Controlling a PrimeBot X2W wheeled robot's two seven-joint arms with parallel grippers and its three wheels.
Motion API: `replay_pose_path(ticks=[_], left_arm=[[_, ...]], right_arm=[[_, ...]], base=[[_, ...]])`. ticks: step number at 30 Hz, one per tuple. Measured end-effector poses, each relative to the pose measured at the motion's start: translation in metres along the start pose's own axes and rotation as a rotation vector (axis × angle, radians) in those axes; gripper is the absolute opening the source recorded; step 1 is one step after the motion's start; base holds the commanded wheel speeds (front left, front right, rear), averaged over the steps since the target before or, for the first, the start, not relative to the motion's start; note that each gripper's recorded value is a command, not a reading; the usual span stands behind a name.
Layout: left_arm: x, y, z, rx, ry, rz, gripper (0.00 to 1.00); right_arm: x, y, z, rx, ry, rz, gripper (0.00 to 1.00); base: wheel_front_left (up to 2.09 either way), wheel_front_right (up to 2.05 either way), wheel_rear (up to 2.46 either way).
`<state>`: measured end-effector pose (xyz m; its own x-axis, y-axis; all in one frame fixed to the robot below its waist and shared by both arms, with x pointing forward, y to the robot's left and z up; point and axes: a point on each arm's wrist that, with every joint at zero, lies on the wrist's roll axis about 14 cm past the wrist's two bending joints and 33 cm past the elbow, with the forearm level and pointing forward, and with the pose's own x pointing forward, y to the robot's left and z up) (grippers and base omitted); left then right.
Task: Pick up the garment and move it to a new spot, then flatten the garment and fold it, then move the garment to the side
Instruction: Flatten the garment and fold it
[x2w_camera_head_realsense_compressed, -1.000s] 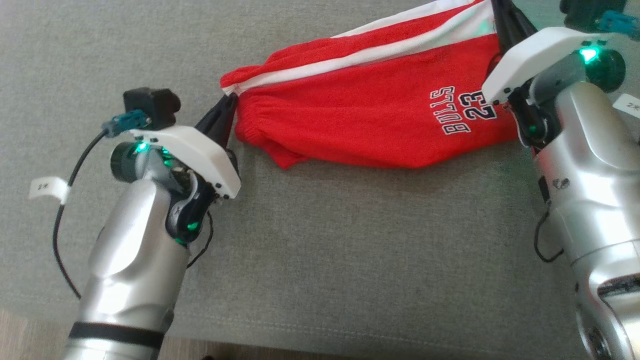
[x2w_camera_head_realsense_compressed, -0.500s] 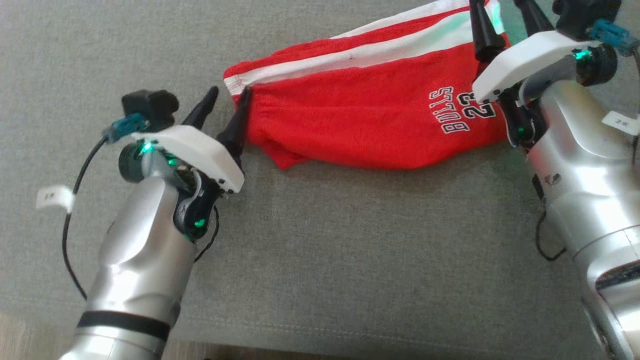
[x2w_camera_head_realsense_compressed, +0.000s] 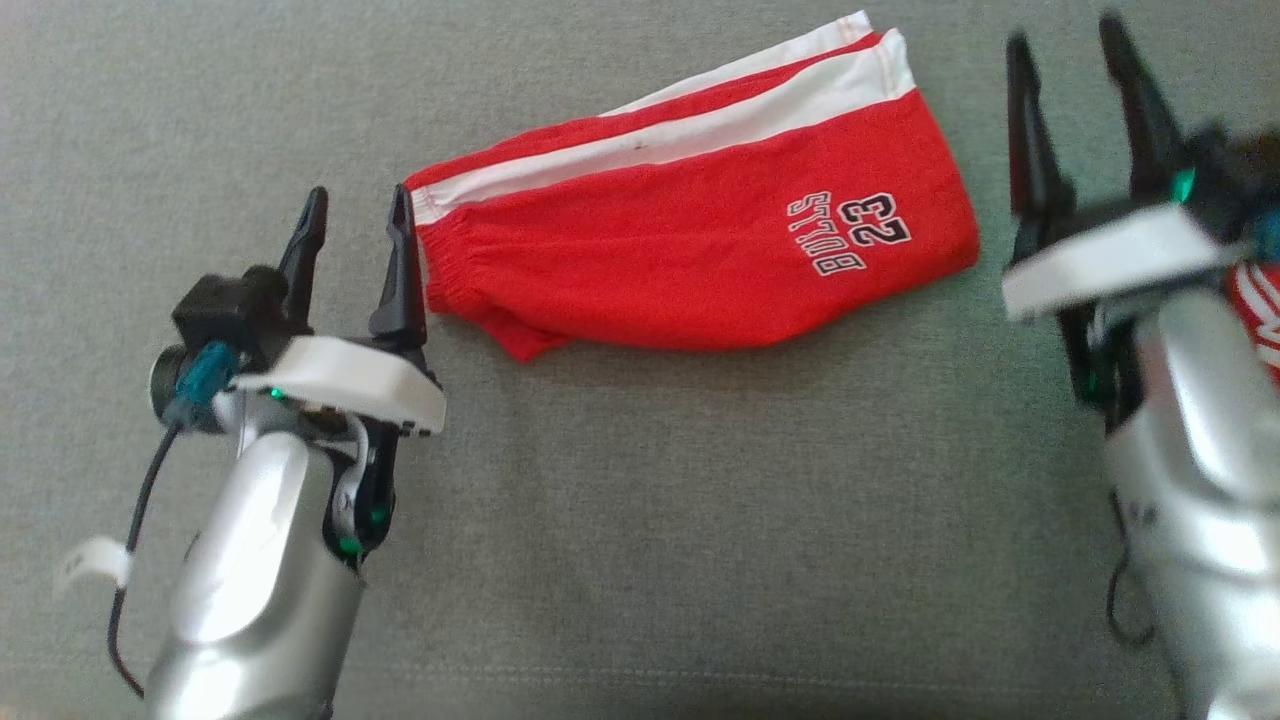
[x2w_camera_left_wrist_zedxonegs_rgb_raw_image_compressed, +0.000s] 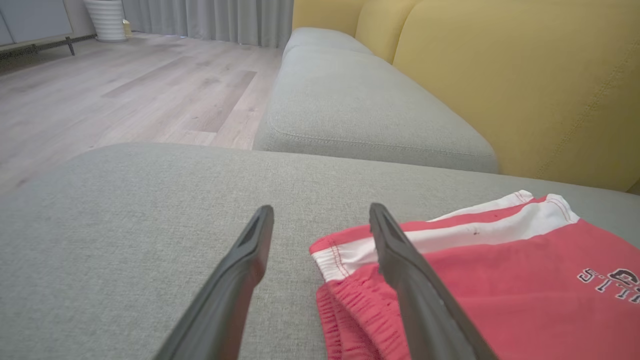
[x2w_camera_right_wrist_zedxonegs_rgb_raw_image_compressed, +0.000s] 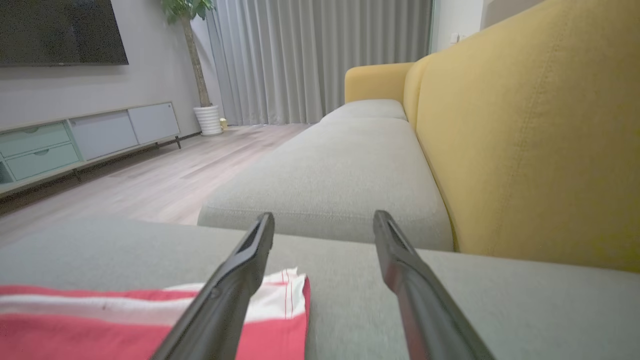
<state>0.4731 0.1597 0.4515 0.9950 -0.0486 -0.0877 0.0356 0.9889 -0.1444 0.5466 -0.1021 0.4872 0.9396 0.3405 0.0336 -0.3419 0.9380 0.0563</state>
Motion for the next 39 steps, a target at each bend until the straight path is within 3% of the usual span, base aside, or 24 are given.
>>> replay_pose_path(ticks=[7,15,30,35,39], left_arm=[[-0.023,-0.009,0.002,0.064,-0.023,-0.022,1.00],[-0.033,-0.015,-0.012,0.115,0.011,-0.050,1.00],[-0.034,-0.015,-0.015,0.122,0.019,-0.052,1.00],[-0.032,-0.013,-0.021,0.116,0.035,-0.050,1.00],[-0.027,-0.013,-0.018,0.106,0.027,-0.049,1.00]], right_arm=[[-0.057,0.000,-0.018,0.012,0.046,-0.075,1.00],[-0.092,0.003,-0.031,0.018,0.125,-0.122,1.00],[-0.099,0.004,-0.031,0.021,0.154,-0.136,1.00],[-0.092,0.006,-0.061,0.060,0.259,-0.127,1.00],[-0.064,0.013,-0.076,0.061,0.315,-0.078,1.00]], base=[[0.00,0.00,0.00],[0.00,0.00,0.00],[0.00,0.00,0.00],[0.00,0.00,0.00],[0.00,0.00,0.00]])
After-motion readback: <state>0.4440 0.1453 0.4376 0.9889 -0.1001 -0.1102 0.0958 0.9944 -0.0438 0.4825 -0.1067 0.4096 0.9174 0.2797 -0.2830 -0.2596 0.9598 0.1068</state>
